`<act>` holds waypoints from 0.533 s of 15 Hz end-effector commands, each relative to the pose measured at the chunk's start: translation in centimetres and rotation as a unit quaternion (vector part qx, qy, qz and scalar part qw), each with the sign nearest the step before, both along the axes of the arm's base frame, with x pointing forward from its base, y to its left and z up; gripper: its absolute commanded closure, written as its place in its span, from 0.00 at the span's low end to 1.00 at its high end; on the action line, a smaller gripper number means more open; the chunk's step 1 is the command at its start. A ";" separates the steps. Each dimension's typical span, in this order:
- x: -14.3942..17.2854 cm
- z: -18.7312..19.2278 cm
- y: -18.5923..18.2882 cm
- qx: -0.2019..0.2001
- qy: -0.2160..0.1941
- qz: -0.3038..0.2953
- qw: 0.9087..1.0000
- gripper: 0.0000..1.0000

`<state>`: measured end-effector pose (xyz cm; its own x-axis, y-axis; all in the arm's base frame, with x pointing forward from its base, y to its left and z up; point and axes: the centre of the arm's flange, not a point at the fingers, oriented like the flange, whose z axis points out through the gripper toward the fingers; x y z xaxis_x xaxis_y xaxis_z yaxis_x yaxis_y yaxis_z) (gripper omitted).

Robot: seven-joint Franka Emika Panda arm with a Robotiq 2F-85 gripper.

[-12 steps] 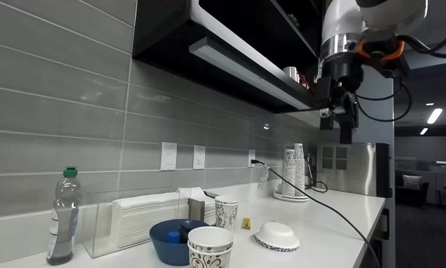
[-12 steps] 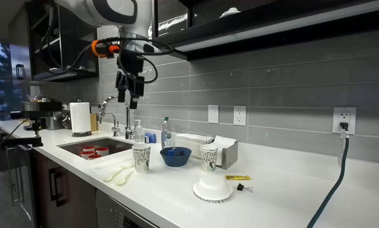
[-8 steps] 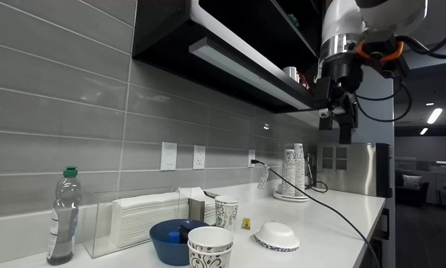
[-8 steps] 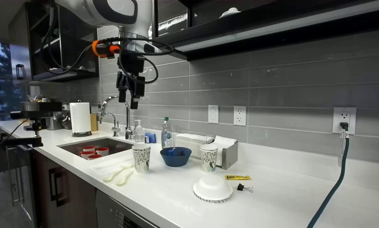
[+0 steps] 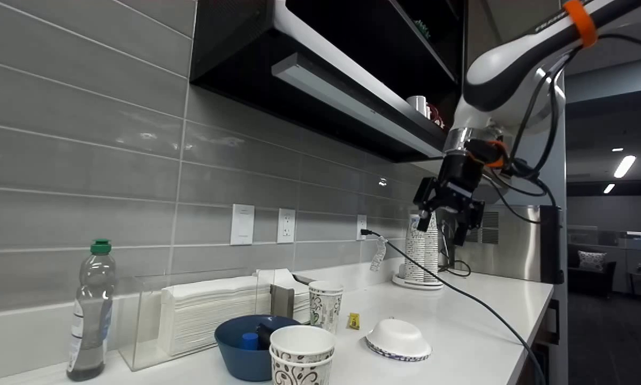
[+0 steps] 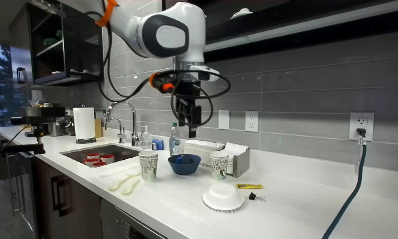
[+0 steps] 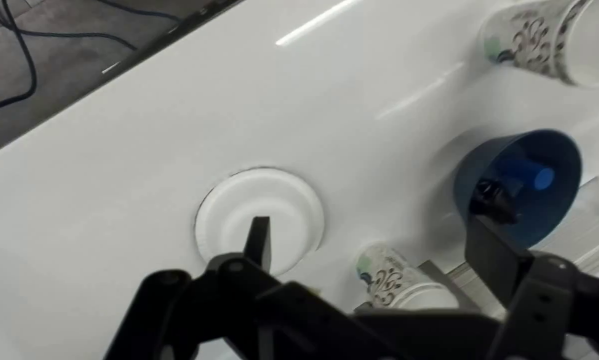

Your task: Pick up the small black object on the right and put it on the blue block inside the blue bowl

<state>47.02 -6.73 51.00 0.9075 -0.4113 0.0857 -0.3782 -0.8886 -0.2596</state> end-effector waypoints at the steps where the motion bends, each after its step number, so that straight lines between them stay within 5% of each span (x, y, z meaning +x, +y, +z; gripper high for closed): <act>1: 3.6 -2.0 -2.9 0.007 0.007 -0.074 0.997 0.00; 2: 1.5 -2.0 -2.3 0.000 0.004 -0.039 0.999 0.00; 8: 2.9 -2.7 -3.1 0.001 0.011 -0.064 0.998 0.00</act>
<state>49.92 -9.82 48.31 0.8489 -0.5245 0.0657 -0.4946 -0.8320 -0.2512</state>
